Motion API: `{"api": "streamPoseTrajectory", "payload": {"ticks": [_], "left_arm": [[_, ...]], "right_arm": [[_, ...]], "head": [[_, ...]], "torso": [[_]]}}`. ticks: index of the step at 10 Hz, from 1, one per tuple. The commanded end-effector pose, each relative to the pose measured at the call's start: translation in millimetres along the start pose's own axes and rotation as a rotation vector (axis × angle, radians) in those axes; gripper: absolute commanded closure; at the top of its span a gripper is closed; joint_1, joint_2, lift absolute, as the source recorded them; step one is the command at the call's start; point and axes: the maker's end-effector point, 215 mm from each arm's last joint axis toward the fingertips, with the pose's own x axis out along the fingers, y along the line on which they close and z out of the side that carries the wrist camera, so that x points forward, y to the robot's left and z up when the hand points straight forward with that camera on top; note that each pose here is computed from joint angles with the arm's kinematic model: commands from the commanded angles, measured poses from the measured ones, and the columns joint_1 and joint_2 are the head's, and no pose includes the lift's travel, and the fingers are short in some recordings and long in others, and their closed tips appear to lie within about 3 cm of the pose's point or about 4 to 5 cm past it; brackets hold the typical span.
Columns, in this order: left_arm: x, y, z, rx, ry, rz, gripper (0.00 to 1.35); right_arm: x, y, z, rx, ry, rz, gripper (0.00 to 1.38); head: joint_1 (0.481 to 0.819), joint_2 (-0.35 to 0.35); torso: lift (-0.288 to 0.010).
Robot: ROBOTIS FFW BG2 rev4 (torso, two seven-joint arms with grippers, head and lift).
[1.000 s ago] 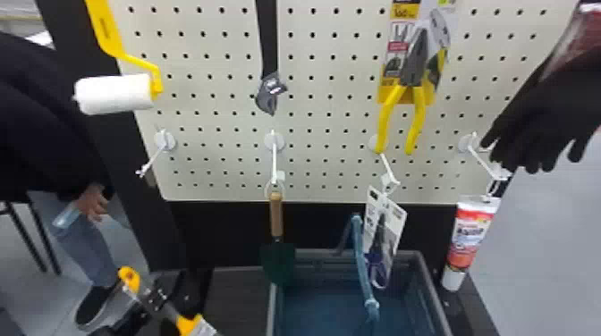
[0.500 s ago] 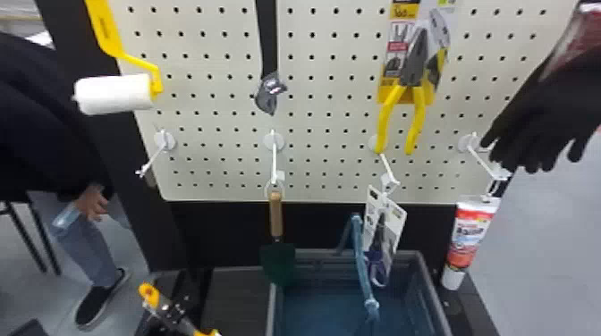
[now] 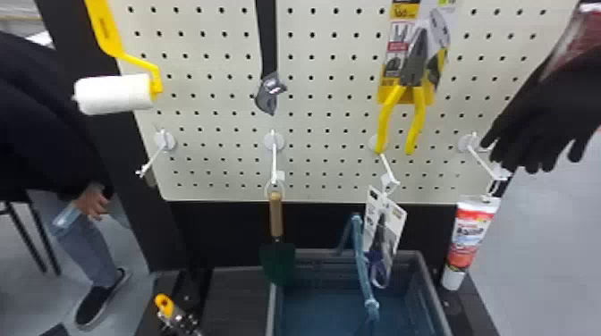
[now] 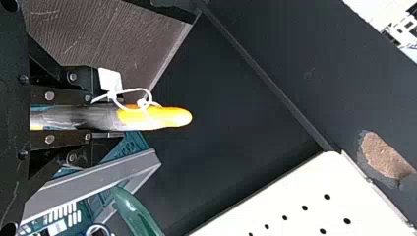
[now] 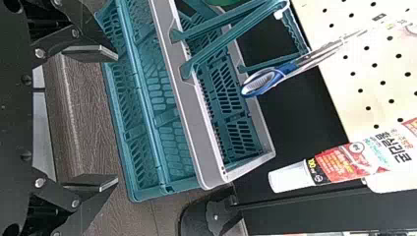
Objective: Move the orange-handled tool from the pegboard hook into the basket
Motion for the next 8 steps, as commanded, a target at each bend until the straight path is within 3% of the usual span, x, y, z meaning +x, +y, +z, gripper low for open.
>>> {"api": "streamPoseTrajectory", "payload": {"ticks": [1,3,5,6,8], "left_arm": [[1,3,-3,-0.001,0.007,0.006,1.19],[-2,22,-28,-0.039,0.044,0.04,1.17],[-3,25,-31,-0.044,0.051,0.046,1.11],[-2,27,-30,-0.041,0.053,0.048,1.0],[-2,28,-25,-0.038,0.046,0.049,0.45]], "right_arm": [[0,0,0,0.0,0.0,0.0,0.4],[0,0,0,0.0,0.0,0.0,0.4],[0,0,0,0.0,0.0,0.0,0.4],[0,0,-1,0.0,0.002,-0.001,0.4],[0,0,-2,0.0,0.004,-0.001,0.4]], "head": [[0.549,0.0],[0.549,0.0],[0.549,0.0],[0.549,0.0],[0.549,0.0]], "torso": [[-0.1],[-0.1],[-0.1],[-0.1],[-0.1]]}}
